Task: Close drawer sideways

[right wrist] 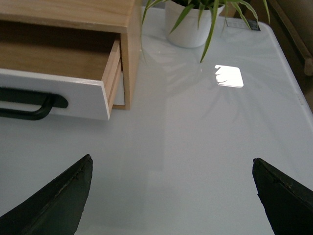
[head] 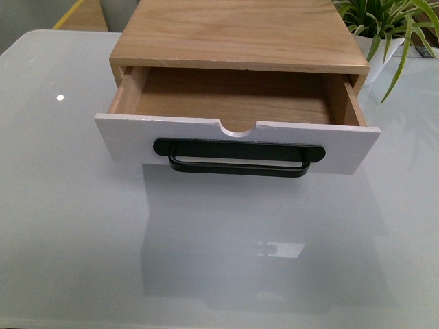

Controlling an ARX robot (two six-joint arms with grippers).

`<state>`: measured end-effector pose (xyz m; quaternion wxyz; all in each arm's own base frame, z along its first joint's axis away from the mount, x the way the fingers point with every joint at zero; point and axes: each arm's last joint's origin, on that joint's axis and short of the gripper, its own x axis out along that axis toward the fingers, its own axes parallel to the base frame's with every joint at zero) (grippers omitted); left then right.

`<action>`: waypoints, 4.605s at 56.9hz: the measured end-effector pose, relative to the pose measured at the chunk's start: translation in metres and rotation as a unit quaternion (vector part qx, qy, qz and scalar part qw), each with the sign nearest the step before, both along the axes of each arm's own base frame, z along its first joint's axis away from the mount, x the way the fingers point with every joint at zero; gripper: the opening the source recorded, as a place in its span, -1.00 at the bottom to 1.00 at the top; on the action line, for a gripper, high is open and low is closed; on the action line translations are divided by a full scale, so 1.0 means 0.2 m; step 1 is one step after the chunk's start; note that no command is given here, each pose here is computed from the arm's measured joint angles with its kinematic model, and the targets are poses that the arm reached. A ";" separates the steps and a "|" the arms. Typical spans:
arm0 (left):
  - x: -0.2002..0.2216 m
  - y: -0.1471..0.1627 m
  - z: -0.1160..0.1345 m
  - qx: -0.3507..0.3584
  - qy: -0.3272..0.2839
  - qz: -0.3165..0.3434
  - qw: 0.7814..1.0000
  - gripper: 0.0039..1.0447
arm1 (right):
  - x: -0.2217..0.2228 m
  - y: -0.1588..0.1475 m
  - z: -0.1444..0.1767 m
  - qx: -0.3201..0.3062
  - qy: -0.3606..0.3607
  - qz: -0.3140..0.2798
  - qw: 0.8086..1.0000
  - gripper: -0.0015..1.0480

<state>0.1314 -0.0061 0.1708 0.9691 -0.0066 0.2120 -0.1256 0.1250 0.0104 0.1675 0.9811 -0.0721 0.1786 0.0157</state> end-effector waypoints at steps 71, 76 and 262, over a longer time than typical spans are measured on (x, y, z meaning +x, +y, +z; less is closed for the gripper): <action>0.53 -0.45 -0.27 0.112 -0.054 -0.494 0.861 0.84 | 0.63 0.40 -0.28 -0.314 0.072 0.444 0.836 0.83; 0.56 -0.48 -0.30 0.112 -0.050 -0.498 0.859 0.84 | 0.65 0.44 -0.31 -0.319 0.074 0.458 0.827 0.83; 1.27 -0.85 -0.48 0.089 -0.029 -0.476 0.875 0.84 | 1.18 0.59 -0.43 -0.338 0.056 0.443 0.829 0.83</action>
